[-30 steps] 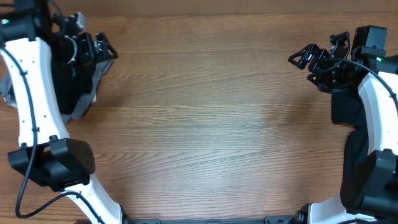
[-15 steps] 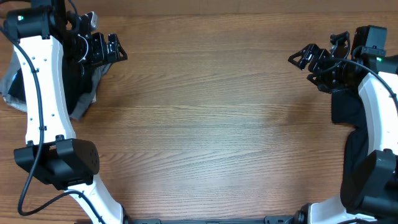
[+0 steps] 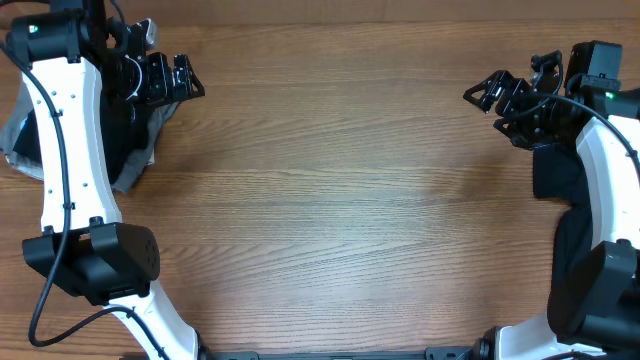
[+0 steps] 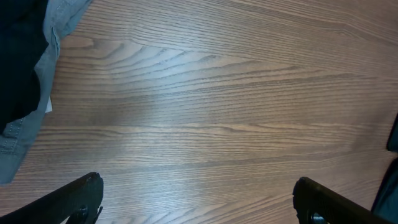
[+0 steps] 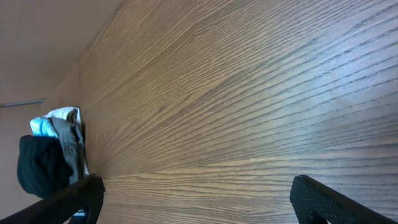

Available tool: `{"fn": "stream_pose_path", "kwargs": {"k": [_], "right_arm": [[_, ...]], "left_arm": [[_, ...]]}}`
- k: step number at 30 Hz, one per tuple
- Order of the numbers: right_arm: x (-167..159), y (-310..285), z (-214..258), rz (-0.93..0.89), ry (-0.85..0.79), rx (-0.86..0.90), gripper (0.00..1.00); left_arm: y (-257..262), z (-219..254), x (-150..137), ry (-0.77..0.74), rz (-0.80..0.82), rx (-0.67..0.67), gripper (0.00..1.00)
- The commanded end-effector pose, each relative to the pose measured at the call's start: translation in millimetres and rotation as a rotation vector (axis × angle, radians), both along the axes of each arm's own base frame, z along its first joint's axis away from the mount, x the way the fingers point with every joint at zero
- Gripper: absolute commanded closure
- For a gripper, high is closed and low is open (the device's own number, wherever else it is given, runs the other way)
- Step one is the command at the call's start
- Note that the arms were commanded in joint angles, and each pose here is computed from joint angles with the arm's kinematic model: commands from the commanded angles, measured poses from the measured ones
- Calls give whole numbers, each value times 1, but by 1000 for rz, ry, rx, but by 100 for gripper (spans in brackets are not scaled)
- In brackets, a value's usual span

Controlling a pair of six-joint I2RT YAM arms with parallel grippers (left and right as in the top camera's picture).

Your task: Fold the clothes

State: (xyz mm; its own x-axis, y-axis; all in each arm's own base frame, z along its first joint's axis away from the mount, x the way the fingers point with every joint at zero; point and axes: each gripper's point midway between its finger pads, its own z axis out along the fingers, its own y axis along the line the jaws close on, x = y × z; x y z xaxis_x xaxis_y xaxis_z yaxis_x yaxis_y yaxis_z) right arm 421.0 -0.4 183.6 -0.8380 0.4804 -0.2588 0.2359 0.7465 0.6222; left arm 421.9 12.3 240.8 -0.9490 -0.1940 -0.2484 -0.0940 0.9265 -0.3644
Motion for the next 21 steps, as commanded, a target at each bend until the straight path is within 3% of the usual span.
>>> {"fn": "stream_pose_path", "kwargs": {"k": [1,15,21], "right_arm": [[2,0,5,7,-21,-7,0],[1,4,9,14,-30,-9,0],[-14,37,59,90,-158,-33,0]], "left_arm": [[1,12,0,-42,-12,19,0],[1,12,0,-42,-12,19,0],[1,12,0,-42,-12,19,0]]}}
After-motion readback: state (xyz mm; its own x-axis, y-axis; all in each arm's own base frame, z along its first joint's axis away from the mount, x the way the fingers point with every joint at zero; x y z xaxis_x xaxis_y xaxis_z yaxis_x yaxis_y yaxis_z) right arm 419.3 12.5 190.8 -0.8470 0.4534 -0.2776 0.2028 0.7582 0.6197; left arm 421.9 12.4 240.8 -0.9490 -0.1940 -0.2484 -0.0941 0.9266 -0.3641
